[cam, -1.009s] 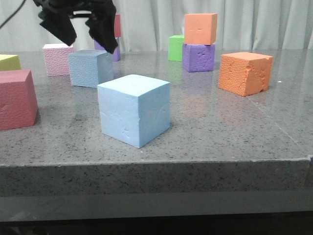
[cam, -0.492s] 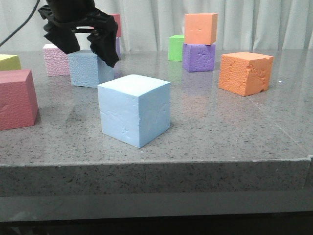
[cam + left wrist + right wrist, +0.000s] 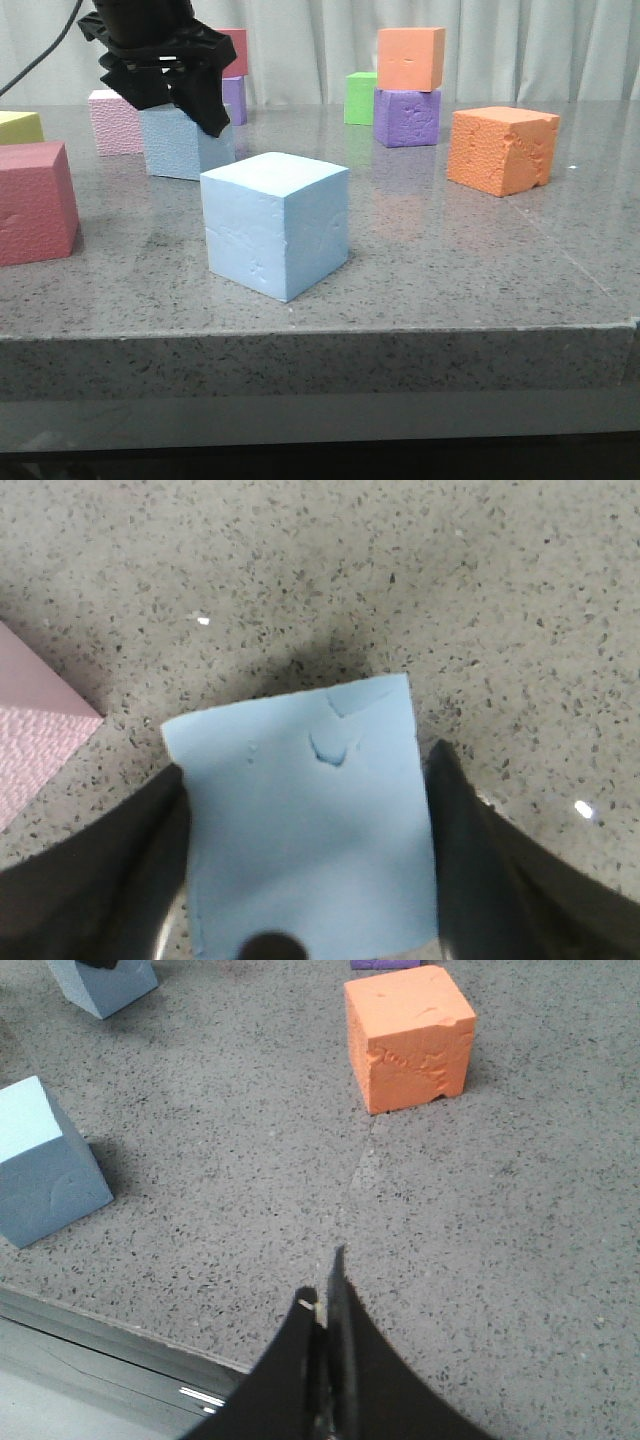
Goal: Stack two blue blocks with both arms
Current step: 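Lower the left gripper around the farther light-blue cube and close, then lift the cube with the left gripper and carry above the placed cube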
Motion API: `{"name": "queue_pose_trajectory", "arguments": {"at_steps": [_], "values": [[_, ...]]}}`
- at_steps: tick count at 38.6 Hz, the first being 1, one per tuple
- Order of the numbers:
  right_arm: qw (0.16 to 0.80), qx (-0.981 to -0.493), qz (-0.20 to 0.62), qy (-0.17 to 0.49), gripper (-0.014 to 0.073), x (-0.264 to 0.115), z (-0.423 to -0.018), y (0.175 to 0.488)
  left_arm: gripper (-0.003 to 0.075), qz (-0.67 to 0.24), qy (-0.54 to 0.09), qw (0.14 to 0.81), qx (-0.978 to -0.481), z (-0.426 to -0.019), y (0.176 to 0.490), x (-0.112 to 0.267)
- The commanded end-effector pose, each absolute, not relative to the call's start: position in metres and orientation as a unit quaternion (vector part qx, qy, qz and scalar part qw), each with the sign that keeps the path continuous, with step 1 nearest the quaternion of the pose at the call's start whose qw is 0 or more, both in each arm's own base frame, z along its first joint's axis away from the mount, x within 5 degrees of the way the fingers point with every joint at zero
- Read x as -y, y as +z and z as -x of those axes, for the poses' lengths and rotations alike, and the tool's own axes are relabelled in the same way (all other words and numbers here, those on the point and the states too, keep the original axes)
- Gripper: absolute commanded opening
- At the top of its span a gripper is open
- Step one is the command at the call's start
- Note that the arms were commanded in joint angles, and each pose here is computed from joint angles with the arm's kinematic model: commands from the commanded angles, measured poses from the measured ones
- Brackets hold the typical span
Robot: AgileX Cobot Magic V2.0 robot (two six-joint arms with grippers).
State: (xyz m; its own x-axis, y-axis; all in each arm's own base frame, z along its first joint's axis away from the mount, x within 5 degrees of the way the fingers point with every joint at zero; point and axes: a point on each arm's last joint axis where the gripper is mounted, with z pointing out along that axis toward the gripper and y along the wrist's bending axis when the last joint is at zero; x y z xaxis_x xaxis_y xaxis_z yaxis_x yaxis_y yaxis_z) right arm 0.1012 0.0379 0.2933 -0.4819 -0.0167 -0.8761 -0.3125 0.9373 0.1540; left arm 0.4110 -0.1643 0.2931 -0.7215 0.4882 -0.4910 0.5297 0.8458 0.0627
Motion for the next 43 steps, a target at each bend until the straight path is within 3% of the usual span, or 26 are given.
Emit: {"name": "queue_pose_trajectory", "arguments": {"at_steps": [1, 13, 21, 43], "values": [[0.543, -0.822, 0.087, 0.147, -0.0069, -0.036, -0.105, 0.308, 0.037, -0.27, -0.051, 0.322, -0.906, -0.395, 0.346, 0.161], [0.543, -0.822, 0.087, 0.147, -0.0069, -0.036, -0.105, 0.308, 0.0369, -0.269, -0.07, 0.326, -0.903, -0.36, 0.389, 0.15], [0.543, -0.822, 0.087, 0.147, -0.0069, -0.036, -0.105, 0.308, 0.0368, -0.292, -0.14, 0.301, -0.897, -0.336, 0.404, 0.156], [0.542, -0.823, 0.087, 0.147, -0.0069, -0.036, -0.105, 0.308, 0.0368, -0.398, -0.167, 0.253, -0.866, -0.279, 0.413, 0.212]]}}
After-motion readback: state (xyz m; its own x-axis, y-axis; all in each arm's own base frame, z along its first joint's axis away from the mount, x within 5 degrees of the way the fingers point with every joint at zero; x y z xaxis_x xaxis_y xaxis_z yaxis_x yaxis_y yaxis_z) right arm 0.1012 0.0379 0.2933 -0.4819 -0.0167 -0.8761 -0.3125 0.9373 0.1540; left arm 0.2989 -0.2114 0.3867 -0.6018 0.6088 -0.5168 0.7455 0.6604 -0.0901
